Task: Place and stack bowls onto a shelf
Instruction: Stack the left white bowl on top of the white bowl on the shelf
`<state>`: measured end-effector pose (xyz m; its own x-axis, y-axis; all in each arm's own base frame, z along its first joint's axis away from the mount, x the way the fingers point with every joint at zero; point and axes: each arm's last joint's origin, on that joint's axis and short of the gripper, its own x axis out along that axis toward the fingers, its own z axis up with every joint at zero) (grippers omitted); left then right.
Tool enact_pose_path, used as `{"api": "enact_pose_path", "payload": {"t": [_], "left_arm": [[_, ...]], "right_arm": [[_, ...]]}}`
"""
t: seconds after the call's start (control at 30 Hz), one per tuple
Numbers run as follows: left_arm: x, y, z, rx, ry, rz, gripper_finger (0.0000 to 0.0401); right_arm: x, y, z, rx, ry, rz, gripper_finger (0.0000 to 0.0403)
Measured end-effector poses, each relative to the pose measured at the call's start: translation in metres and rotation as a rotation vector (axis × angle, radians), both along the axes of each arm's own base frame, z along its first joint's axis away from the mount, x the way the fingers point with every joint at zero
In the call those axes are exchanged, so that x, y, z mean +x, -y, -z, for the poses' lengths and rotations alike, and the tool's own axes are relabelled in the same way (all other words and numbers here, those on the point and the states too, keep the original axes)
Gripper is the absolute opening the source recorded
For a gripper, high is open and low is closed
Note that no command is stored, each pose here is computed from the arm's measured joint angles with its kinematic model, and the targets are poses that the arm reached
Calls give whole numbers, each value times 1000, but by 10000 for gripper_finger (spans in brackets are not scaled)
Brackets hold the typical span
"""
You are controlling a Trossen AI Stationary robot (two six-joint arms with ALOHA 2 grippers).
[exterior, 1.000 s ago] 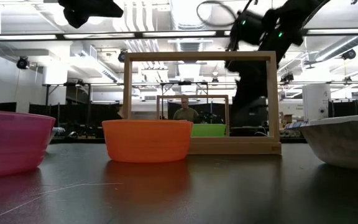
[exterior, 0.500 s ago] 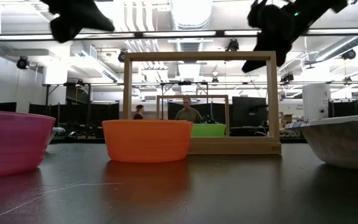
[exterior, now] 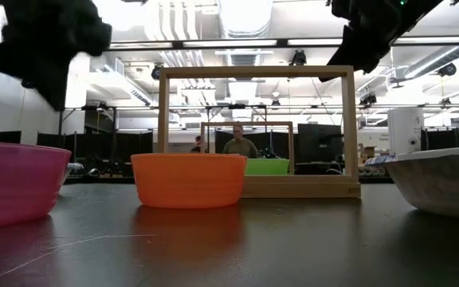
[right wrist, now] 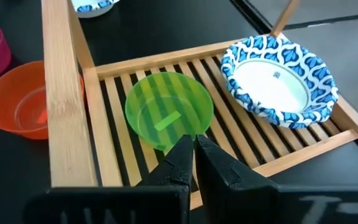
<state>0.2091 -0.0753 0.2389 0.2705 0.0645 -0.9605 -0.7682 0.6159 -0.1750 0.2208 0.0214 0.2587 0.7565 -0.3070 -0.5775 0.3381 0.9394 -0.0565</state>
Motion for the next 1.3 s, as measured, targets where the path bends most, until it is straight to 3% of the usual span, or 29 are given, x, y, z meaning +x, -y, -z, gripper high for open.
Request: {"api": "enact_pose_path", "payload": {"t": [0.2,0.5,0.67,1.0,1.3], "left_arm": [[4,0,21,45,-176,-12,27],[9,1,38,95,-247,-10,131],[9,1,51,128,-292,-10,158],[15,2,66,178,-323,-11,137],[16,2,70,193,-337,-11,58]], "right_arm": [[1,0,0,-19,2,-15,9],[1,0,1,-24,-5,-20,9],[2,0,2,-24,-11,-22,9],[1,0,4,-25,-16,-22,9],[1,0,4,-25,-16,-22,9]]}}
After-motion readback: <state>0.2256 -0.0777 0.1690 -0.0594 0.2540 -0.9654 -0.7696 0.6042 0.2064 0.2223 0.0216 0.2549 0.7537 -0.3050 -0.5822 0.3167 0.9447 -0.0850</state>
